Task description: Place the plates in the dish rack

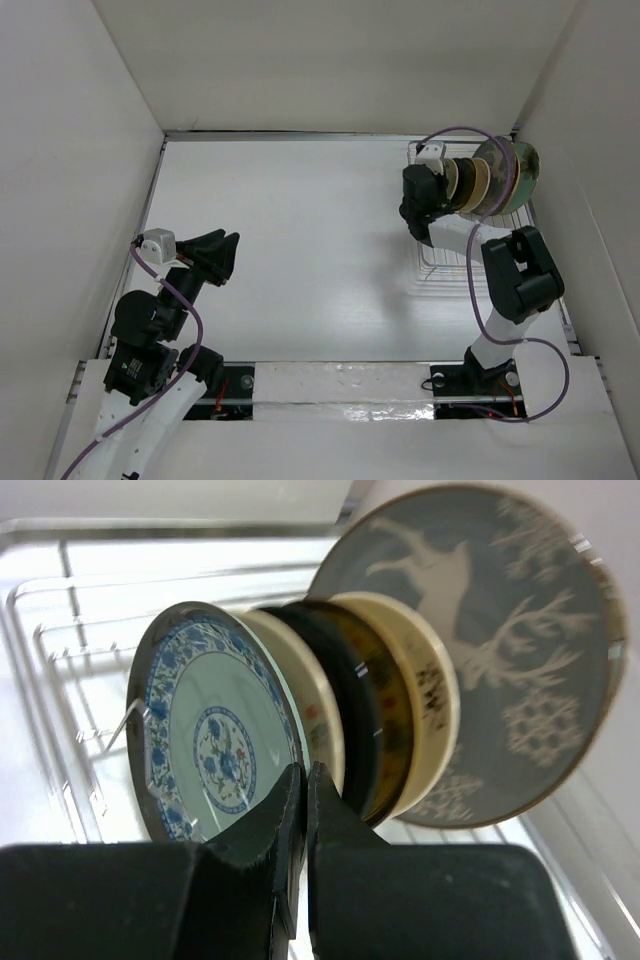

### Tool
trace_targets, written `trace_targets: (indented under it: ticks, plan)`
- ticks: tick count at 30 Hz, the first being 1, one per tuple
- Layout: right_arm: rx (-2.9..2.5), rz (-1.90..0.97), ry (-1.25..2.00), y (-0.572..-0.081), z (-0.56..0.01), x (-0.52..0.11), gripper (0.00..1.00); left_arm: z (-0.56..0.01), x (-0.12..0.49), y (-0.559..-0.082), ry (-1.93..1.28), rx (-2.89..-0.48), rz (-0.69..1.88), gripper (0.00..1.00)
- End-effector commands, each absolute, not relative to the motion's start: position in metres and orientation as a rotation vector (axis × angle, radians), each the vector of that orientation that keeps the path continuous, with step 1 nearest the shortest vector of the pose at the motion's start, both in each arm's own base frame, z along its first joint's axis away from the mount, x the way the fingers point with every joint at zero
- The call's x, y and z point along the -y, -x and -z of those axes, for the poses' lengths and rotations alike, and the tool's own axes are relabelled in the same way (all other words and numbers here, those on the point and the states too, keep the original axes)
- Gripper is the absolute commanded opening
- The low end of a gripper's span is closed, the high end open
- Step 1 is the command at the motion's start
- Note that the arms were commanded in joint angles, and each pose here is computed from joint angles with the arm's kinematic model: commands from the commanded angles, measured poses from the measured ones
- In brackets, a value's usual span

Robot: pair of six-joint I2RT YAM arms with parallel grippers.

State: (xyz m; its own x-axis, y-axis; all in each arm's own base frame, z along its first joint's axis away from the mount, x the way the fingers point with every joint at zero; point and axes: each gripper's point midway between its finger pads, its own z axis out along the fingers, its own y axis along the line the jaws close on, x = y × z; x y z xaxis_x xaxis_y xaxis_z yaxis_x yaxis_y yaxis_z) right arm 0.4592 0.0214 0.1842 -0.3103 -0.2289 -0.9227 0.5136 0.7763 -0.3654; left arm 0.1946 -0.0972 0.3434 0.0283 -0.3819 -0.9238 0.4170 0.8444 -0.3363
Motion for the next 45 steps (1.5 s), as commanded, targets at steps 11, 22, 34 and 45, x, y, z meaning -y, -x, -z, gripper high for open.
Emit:
trace_targets:
  ticks: [11,22,34,45]
  plan:
    - [-1.7,0.446,-0.373,-0.456,-0.212,-0.053,0.59,-0.348,0.101,-0.201,-0.037,-1.399,0.622,0.35]
    - [-1.595,-0.236,-0.158,-0.385,-0.307,-0.153,0.77,-0.346,0.101,-0.207,-0.035,-1.404,0.602,0.4]
    - [-1.33,-1.008,0.518,-0.218,-0.363,-0.31,0.0,-0.333,0.097,-0.227,-0.018,-1.448,0.52,0.47]
    - [-1.399,-0.918,0.33,-0.229,-0.3,-0.292,0.28,-0.319,0.087,-0.245,0.029,-1.491,0.42,0.47]
